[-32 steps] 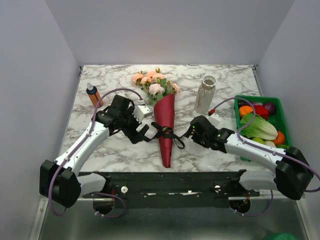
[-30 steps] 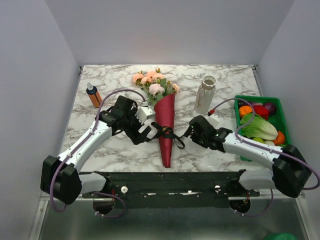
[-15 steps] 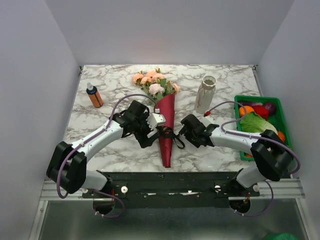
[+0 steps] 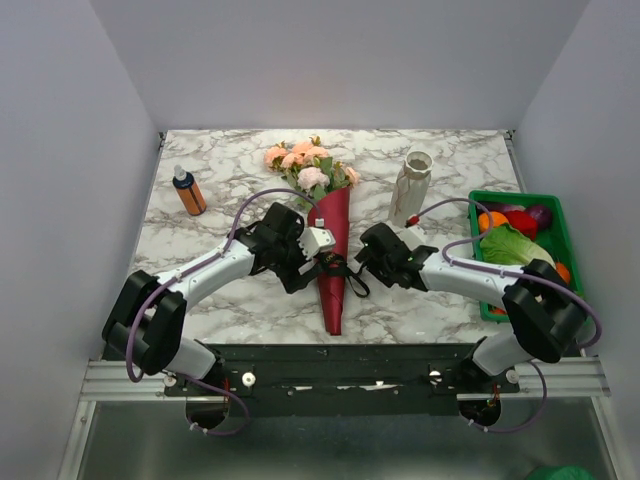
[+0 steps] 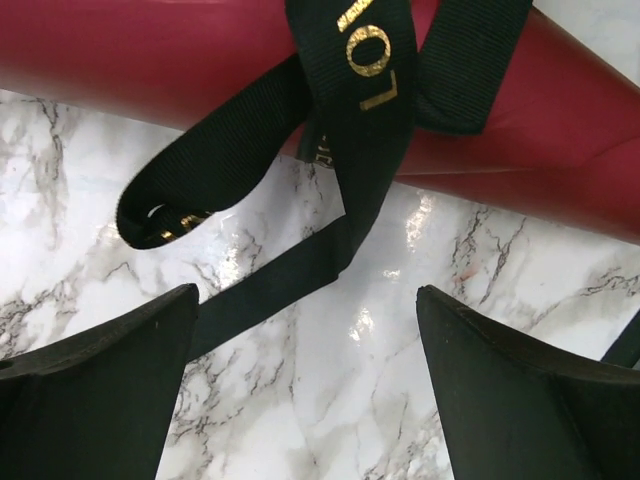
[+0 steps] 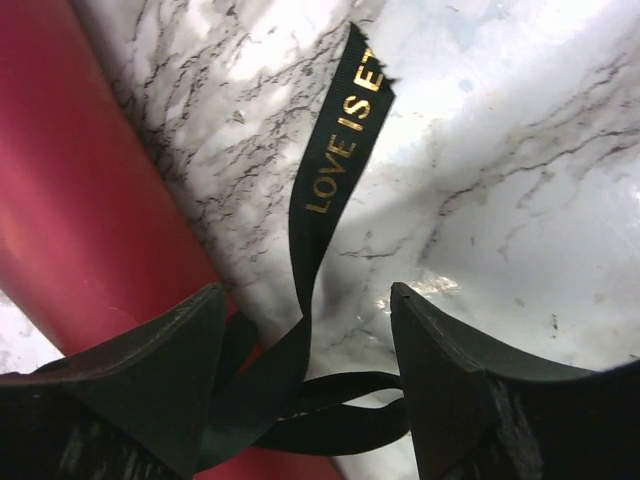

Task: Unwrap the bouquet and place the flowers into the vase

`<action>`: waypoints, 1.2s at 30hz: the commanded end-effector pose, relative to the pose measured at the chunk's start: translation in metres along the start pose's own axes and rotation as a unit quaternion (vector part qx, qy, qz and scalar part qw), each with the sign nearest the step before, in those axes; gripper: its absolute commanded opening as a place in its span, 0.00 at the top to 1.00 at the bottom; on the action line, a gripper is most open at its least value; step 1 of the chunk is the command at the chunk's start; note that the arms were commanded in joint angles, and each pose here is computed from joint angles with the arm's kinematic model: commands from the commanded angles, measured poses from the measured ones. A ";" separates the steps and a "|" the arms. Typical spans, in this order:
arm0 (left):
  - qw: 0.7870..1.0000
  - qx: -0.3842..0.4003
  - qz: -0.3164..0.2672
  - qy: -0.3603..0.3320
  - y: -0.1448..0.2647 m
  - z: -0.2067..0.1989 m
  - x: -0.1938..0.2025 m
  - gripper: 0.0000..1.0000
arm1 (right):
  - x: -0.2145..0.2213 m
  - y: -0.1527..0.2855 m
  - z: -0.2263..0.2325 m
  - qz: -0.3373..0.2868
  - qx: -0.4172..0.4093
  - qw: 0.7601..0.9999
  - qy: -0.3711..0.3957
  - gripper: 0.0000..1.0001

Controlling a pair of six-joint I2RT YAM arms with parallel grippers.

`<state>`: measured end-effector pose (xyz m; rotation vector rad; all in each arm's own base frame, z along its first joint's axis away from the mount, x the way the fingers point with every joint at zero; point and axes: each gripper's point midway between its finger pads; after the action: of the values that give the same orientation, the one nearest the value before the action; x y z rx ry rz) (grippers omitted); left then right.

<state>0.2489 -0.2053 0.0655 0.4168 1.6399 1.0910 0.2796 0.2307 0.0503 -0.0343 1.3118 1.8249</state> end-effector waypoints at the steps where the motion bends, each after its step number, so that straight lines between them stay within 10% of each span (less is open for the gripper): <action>1: 1.000 -0.022 -0.011 -0.012 -0.004 0.009 -0.007 0.01 | -0.001 -0.009 0.017 -0.007 -0.012 1.000 -0.004 0.29; 13: 1.000 -0.005 -0.002 -0.011 -0.010 0.001 0.000 0.03 | 0.022 -0.023 0.009 0.031 0.006 0.999 -0.017 0.46; 25: 1.000 -0.003 0.003 -0.019 -0.028 -0.003 -0.001 0.10 | 0.021 -0.025 -0.010 0.017 0.024 0.999 -0.032 0.88; 36: 0.996 -0.086 -0.032 -0.002 -0.028 0.025 -0.015 0.88 | 0.003 -0.011 -0.027 -0.022 0.024 0.999 -0.044 0.99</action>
<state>0.2672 -0.2206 0.0430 0.3708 1.5701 1.1267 0.2703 0.2273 0.0199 0.0646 1.3084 1.8105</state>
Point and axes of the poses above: each gripper's point midway between its finger pads, its own y axis back along the fingers, its own z axis along the line the jaws close on, x = y × z, and after that the axes turned 3 degrees about y, right-handed
